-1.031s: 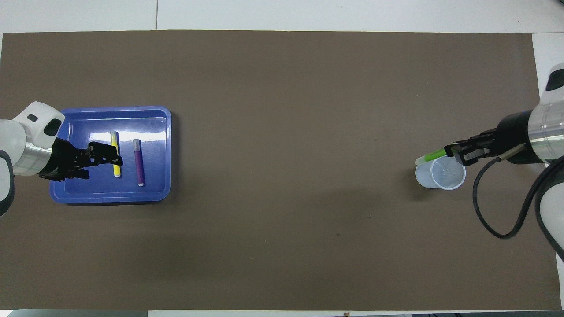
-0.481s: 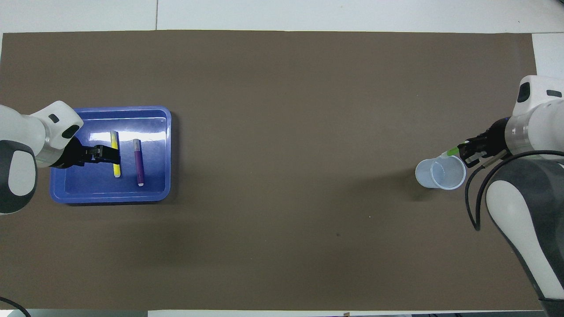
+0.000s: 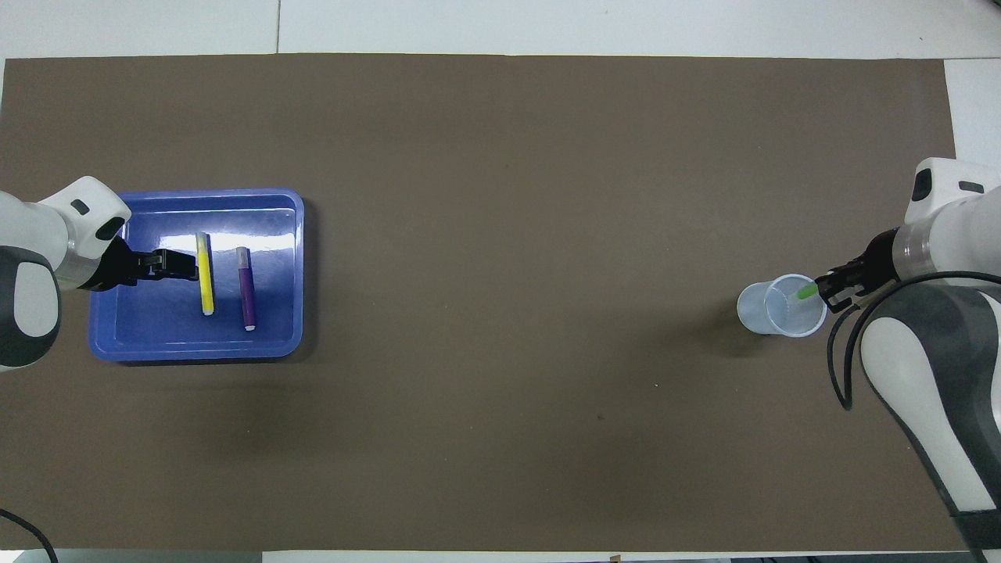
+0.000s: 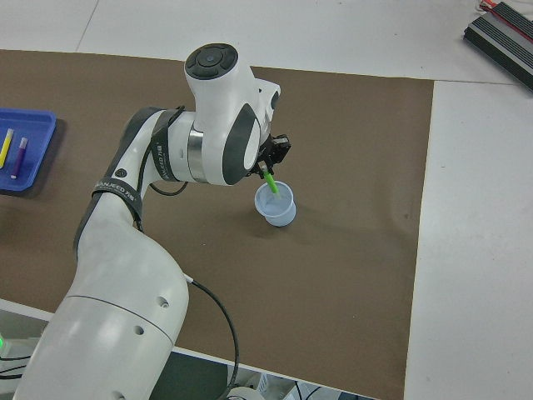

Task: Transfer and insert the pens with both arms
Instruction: 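Insert the green pen into the cup while the left gripper reaches yellow, then grasp the yellow pen with the left gripper while the right withdraws, then lift the yellow pen with the left gripper toward the right gripper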

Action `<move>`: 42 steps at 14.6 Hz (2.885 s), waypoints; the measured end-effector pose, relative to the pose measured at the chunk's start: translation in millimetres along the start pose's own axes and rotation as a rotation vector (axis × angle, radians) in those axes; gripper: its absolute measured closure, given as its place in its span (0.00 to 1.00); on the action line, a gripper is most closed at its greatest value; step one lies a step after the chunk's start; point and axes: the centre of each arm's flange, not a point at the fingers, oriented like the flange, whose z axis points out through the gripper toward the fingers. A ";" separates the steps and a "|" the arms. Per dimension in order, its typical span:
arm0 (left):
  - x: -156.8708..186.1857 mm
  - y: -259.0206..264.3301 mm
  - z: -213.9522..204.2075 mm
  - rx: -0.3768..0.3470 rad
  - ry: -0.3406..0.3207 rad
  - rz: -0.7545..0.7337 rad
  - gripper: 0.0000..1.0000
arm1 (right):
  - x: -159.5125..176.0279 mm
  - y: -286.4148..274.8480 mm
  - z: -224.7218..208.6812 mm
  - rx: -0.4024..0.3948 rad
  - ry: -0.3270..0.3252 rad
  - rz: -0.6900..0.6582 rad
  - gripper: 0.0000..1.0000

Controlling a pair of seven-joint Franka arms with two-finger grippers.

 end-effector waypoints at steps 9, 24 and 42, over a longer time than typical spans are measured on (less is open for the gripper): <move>13.7 -1.6 63.3 0.000 -0.023 0.000 0.08 | -2.1 -1.5 -2.3 0.009 -0.015 0.000 0.26; 13.7 3.7 66.6 0.000 -0.029 0.011 0.83 | 61.8 -120.1 -75.7 0.629 0.103 0.590 0.00; 16.7 80.3 -85.9 -0.141 -0.256 -0.533 0.83 | 96.6 -178.6 -85.5 0.931 0.145 0.979 0.00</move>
